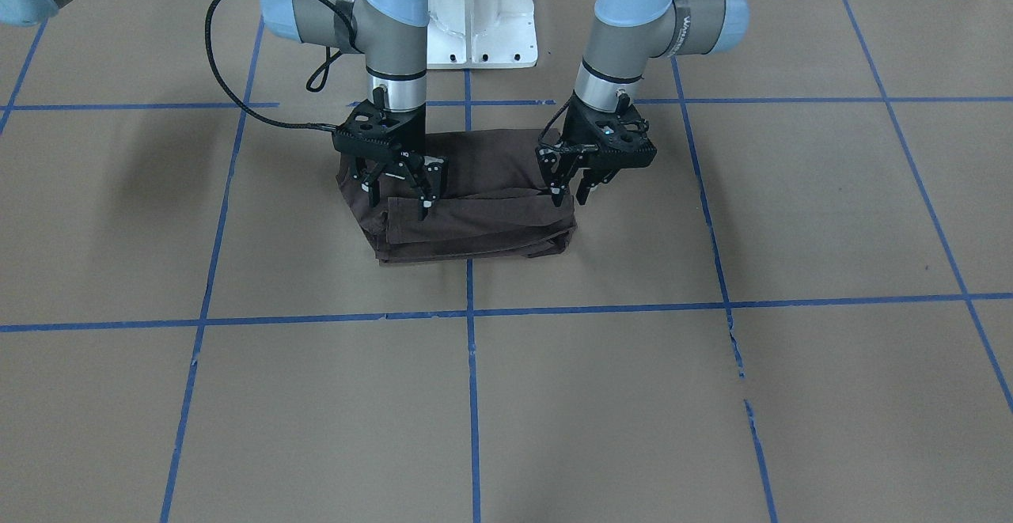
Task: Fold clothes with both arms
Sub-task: 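Open both grippers and raise them off the folded shirt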
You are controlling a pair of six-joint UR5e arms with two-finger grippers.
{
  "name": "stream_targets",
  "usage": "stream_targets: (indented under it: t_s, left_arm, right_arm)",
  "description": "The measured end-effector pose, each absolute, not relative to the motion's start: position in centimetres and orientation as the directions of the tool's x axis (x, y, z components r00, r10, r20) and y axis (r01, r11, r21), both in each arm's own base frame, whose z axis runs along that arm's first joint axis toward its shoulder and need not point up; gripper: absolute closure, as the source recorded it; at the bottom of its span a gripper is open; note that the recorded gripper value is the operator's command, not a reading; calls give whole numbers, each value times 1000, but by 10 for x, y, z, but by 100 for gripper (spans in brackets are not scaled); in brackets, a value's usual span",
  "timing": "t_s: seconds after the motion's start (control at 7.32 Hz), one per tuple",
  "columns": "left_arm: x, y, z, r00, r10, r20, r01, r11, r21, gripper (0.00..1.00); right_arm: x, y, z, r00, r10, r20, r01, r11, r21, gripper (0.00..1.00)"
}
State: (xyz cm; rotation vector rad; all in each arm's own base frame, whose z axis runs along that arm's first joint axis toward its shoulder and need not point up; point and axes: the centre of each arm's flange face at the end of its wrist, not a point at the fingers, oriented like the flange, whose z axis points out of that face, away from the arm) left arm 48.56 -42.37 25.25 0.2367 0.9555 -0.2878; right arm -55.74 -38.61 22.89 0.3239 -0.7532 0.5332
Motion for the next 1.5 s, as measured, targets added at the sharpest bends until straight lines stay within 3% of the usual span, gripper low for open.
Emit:
stream_targets:
  t_s: [0.27, 0.68, 1.23, 1.5]
  left_arm:
    - [467, -442, 252, 570, -55, -820, 301, 942, 146, 0]
    - [453, -453, 254, 578, 6, -816, 251, 950, 184, 0]
    - [452, -453, 255, 577, 7, -817, 250, 951, 185, 0]
    - [451, -453, 255, 576, 2, -817, 252, 951, 180, 0]
  right_arm:
    - [-567, -363, 209, 614, 281, 737, -513, 852, 102, 0]
    - [-602, -335, 226, 730, 106, 675, -366, 895, 255, 0]
    - [-619, -347, 257, 834, -34, 551, -215, 899, 382, 0]
    - [-604, -381, 266, 861, -48, 506, -194, 889, 415, 0]
